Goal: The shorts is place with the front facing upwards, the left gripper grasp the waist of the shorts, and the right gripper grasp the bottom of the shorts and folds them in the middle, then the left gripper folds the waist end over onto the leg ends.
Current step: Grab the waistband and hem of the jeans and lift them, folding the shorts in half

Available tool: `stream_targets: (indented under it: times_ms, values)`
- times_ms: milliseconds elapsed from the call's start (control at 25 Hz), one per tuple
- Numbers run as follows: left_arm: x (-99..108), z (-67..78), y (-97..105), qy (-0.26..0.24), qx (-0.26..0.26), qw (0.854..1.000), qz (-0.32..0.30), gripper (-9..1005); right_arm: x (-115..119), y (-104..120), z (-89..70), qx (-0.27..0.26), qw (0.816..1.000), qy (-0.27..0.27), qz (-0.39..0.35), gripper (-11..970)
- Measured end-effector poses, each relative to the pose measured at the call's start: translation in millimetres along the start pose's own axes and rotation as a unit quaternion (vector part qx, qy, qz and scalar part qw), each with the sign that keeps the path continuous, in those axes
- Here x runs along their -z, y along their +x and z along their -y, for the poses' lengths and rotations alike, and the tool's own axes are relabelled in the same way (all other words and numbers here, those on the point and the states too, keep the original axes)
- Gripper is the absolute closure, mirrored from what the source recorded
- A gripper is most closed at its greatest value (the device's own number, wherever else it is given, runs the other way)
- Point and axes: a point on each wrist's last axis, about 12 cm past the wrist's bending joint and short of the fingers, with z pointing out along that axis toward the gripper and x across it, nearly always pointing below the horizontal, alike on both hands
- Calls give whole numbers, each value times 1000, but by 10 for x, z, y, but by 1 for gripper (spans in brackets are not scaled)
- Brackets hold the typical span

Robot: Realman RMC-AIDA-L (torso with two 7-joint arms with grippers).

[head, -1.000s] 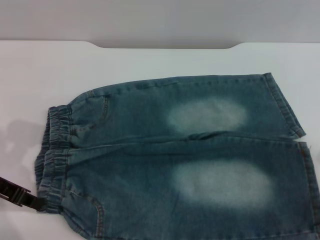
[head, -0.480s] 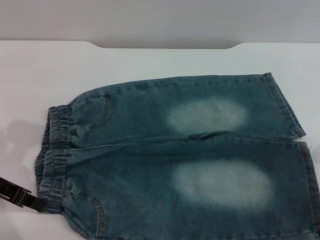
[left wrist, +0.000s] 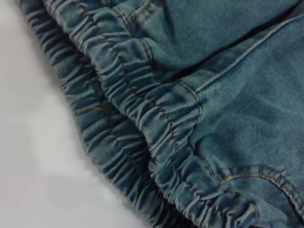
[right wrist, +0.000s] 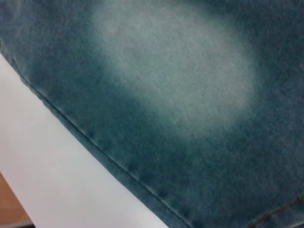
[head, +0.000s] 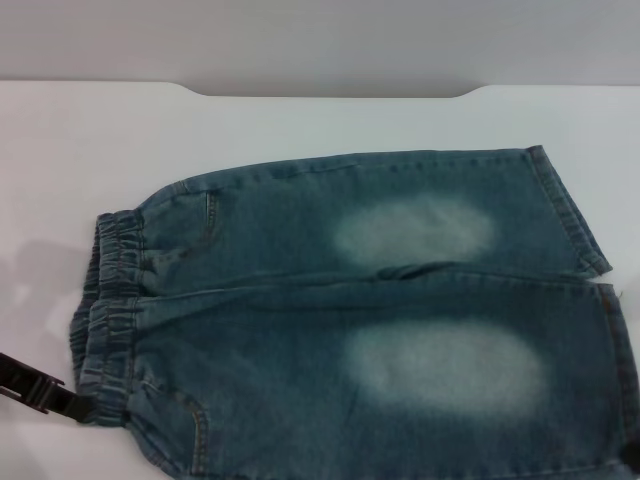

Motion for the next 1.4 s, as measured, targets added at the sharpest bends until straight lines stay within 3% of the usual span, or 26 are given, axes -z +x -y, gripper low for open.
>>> stream_targets:
  times_ms: [520,1160,1400]
  values:
    - [-5,16,-33,0,-4,1000,1,971,-29,-26,-17,9,1000,-3,-10,489]
    - [-22,34,-49,3,-6,1000,2,971,-85,-13,-48,36,999,-7,-28,611]
    - [-17,28,-43,2,-5,1000,2,971,-74,-20,-49,38,999,-3,-28,830]
